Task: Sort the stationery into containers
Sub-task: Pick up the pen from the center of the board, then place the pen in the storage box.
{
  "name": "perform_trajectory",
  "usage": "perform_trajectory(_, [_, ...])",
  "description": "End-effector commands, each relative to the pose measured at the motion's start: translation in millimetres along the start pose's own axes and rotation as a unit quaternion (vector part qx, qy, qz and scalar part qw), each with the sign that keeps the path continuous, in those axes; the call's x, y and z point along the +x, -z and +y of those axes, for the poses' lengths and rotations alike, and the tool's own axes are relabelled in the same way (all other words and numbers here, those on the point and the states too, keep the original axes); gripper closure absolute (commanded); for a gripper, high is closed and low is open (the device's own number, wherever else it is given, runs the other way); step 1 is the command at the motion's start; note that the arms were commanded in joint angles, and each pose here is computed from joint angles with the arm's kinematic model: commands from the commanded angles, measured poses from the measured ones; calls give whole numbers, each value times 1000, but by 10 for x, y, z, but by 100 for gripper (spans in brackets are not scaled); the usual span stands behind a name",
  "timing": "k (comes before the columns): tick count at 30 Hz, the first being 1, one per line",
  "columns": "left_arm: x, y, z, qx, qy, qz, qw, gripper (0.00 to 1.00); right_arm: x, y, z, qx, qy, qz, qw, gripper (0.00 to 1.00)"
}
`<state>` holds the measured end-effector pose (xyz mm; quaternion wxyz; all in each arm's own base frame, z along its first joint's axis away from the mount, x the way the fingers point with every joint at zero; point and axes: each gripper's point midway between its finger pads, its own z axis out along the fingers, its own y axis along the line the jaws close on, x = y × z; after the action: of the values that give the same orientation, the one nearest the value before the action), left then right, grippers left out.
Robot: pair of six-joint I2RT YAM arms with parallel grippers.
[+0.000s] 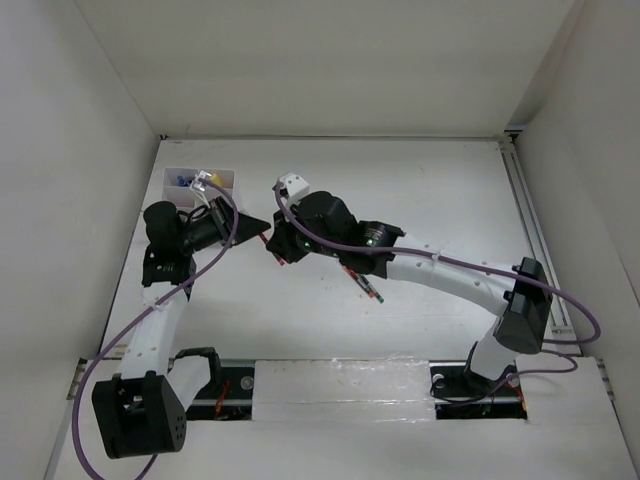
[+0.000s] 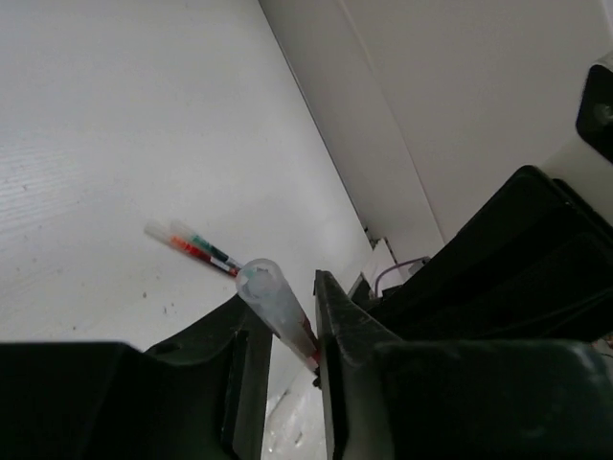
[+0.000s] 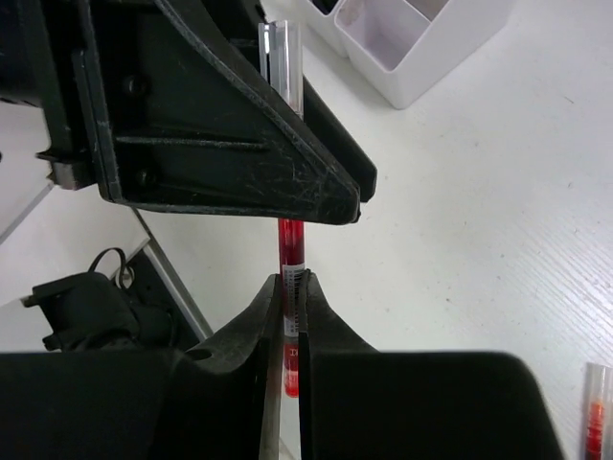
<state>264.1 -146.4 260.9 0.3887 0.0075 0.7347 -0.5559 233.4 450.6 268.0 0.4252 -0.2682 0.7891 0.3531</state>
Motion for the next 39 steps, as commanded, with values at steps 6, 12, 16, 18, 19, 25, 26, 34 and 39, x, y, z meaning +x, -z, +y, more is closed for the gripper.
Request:
perform_trajectory(6, [-74,-6,-41,6,-24,-4,1000,100,-202,-74,18,12,-9,-28,1000,85])
perform_trajectory(12, [-578,35,142,-111,-47,-102,987,100,-175,113,-165,49,-10,-49,998,0])
perform_trajectory(16, [-1059,265,463,-249,-28,-214,944,100,-58,350,-436,110,-7,-46,993,0])
perform_trajectory(18, [-1293,402,647,-311,-23,-261,913,100,15,492,-560,123,-9,-44,991,0])
perform_trajectory(19, [-1425,447,810,-334,-8,-273,902,100,19,546,-632,131,-11,-47,990,0])
perform_trajectory(25, [-1653,699,1639,-418,76,-286,859,100,165,924,-848,141,-14,-54,988,0])
perform_trajectory(26, [-1636,741,1771,-429,87,-283,853,100,190,963,-839,135,-14,-54,989,0])
perform_trajectory(34, [-1928,1023,1811,-474,70,-361,800,100,293,1203,-904,117,-17,-68,991,0])
perform_trajectory(39, [-1792,1163,1910,-486,82,-396,775,100,353,1260,-912,112,-13,-69,991,0])
